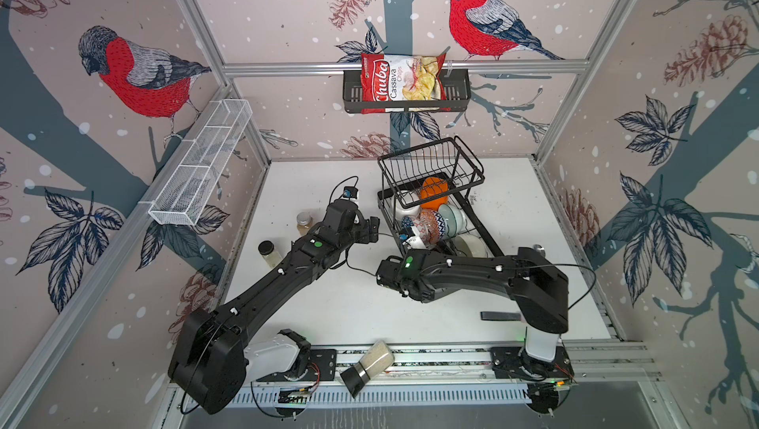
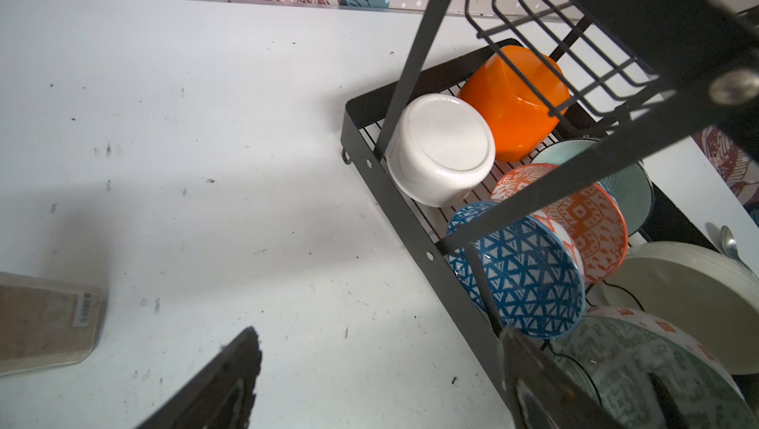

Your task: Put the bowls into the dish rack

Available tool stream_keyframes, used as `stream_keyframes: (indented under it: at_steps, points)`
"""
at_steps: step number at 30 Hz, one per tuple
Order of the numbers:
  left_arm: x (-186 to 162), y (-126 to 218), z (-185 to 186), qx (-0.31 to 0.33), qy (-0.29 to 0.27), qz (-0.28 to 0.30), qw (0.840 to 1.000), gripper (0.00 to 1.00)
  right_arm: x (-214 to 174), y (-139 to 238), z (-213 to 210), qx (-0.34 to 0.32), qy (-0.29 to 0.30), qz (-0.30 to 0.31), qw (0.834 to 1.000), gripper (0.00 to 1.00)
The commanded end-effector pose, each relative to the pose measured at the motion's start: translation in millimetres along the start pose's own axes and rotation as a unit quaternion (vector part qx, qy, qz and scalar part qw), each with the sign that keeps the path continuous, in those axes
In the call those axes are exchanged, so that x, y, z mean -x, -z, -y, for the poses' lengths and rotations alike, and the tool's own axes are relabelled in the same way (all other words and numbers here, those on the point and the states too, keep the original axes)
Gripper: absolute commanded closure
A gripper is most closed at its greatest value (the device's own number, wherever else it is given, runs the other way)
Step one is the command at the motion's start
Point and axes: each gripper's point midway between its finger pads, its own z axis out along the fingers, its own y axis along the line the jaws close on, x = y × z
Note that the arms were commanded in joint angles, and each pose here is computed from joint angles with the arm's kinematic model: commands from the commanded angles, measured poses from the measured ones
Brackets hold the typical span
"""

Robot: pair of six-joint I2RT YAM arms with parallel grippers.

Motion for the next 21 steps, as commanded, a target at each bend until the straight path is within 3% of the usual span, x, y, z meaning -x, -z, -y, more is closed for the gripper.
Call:
stream_keyframes:
  at_steps: [1,6,13,18,21]
  points:
    - [8,5,-5,0.001,0.026,0.011,1.000,0.09,14,4,5,0.039,-0.042,0.016,0.998,0.14]
    - [14,12,-17,0.011,0.048,0.024,0.998,0.08,21,-1,29,0.079,-0.117,0.019,0.990,0.00]
    - [20,20,-32,0.034,0.069,0.046,0.996,0.04,14,-26,68,0.095,-0.212,-0.004,0.973,0.01]
    - [28,39,-67,0.119,0.085,0.084,0.986,0.04,7,-47,100,0.115,-0.297,-0.011,0.948,0.01]
    - [29,53,-91,0.179,0.096,0.108,0.973,0.03,-7,-63,136,0.092,-0.354,-0.022,0.930,0.01]
